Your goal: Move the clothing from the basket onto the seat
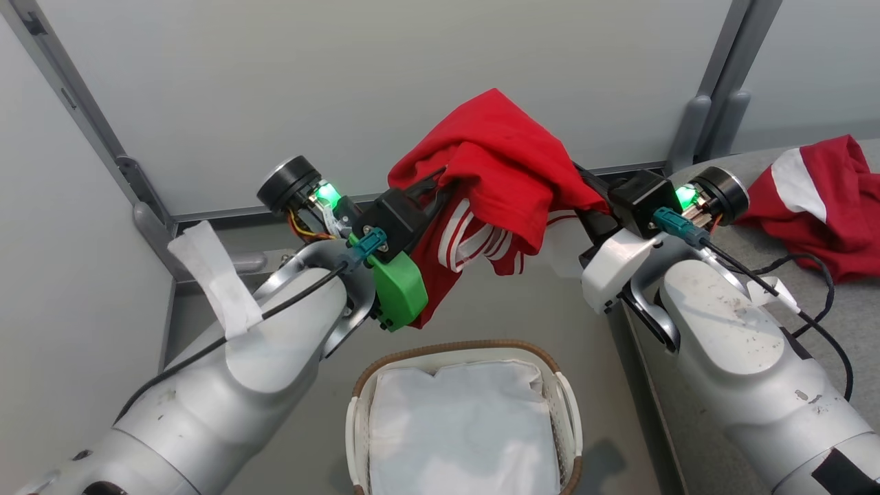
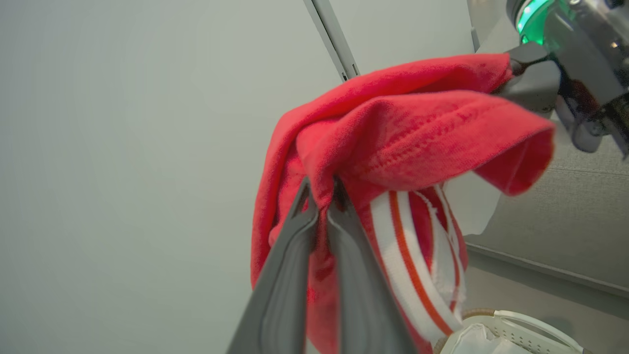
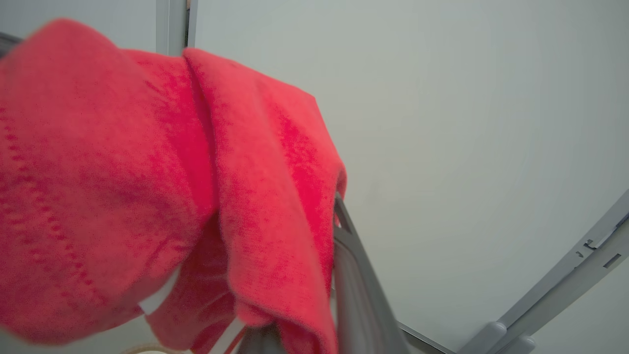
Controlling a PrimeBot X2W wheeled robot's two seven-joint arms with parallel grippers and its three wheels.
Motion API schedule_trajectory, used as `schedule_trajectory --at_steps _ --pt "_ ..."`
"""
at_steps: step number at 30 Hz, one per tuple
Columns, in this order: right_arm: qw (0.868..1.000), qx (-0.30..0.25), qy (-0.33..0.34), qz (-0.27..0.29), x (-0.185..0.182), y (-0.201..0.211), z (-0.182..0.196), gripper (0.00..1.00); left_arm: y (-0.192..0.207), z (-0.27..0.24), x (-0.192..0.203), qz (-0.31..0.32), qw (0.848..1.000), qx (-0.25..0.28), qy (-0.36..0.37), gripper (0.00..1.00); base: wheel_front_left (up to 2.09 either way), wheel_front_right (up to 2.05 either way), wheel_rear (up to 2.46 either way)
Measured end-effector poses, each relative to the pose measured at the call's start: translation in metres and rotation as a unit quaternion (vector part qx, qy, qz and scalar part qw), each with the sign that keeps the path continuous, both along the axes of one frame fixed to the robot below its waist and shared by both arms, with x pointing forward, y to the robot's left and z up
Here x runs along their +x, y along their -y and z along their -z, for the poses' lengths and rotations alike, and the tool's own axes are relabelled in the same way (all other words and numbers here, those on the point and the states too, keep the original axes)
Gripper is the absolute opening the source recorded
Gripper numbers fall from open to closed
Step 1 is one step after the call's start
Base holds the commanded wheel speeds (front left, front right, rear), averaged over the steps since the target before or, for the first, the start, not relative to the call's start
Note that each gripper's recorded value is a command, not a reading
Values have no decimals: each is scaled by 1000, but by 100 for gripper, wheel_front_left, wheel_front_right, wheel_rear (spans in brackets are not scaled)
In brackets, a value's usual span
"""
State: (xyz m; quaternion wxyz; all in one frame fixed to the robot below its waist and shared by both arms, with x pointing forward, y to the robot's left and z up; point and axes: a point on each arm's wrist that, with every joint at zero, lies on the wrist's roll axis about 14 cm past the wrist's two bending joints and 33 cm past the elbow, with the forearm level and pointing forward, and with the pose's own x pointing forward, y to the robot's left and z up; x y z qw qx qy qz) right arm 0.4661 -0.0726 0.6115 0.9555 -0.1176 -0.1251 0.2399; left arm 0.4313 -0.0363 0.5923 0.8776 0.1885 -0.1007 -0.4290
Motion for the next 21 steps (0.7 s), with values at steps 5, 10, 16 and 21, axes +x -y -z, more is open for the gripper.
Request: schedule_trajectory --at_steps 5,10,16,21 --pt "999 32 1 16 0 9 -5 0 2 24 -11 -10 998 -39 -53 79 0 0 0" --pt "999 41 8 30 0 18 -9 0 10 46 -26 -19 991 -83 -107 100 0 0 0" --pt "997 52 22 53 -1 34 -17 0 13 66 -43 -34 978 -128 -158 100 0 0 0" --pt "995 62 33 73 -2 49 -23 0 9 77 -50 -55 969 -156 -185 100 0 0 0"
